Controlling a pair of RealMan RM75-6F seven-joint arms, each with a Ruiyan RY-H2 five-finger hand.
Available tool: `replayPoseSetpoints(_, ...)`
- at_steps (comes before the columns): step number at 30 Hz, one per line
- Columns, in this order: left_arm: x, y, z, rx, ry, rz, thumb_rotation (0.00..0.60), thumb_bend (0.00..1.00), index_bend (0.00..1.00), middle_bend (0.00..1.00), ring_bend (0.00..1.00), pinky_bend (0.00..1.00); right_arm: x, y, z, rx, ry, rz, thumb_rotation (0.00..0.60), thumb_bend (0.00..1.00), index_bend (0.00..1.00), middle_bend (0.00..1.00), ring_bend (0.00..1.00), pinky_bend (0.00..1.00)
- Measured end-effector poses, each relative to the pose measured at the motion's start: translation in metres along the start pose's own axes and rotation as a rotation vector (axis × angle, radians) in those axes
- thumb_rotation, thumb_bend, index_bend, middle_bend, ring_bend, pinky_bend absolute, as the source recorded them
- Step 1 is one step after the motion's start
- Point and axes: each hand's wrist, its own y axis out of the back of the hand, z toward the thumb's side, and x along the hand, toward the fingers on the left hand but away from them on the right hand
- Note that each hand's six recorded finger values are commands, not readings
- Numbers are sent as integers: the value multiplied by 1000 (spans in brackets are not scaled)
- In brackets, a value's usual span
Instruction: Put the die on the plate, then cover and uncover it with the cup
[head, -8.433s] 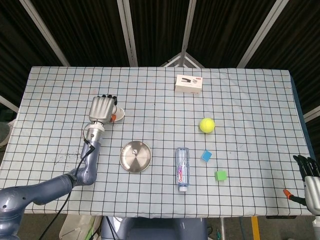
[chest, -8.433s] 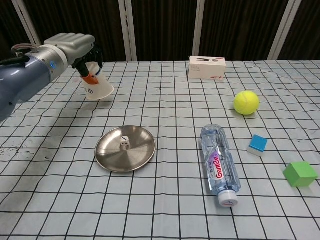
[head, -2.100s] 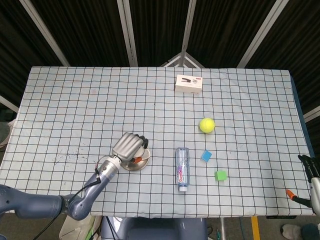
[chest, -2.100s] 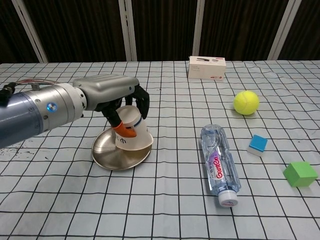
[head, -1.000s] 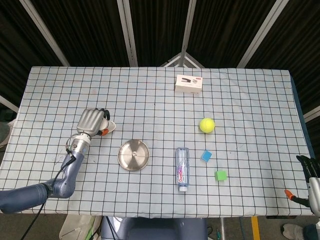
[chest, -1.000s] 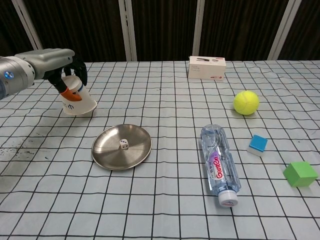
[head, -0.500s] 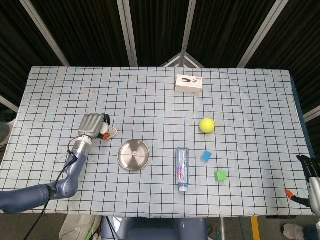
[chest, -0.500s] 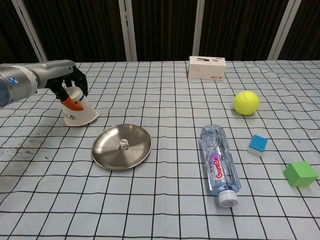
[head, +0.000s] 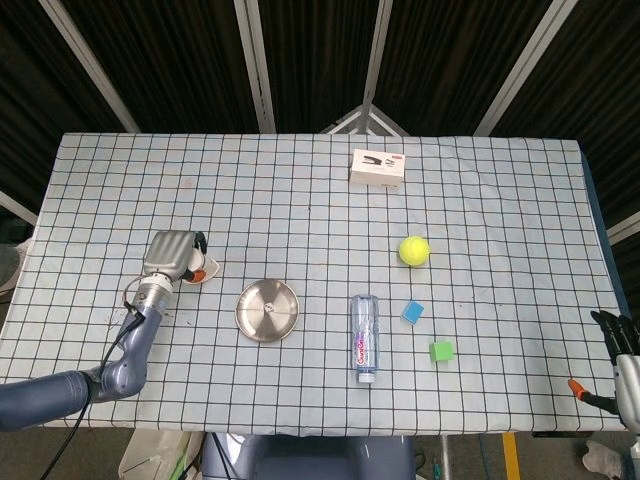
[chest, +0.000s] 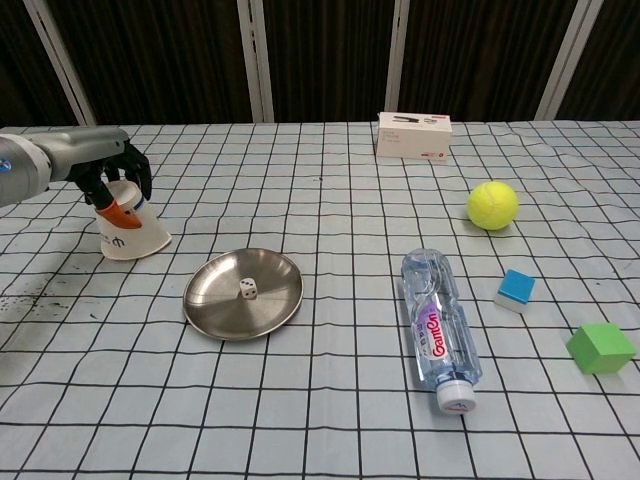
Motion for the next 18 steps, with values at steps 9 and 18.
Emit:
replayPoseSetpoints(9,-2,-6,-1,30,-3,-45,600,265,131,15,70,291,0,2,-1,-2,-1,-7,600,127,130,136,96,20)
replayPoseSetpoints(18,-20,8,11,34,-53,-47,600,212,53,0,0,179,1,3,-1,-3,-1,-11,600,127,130,137,96,20)
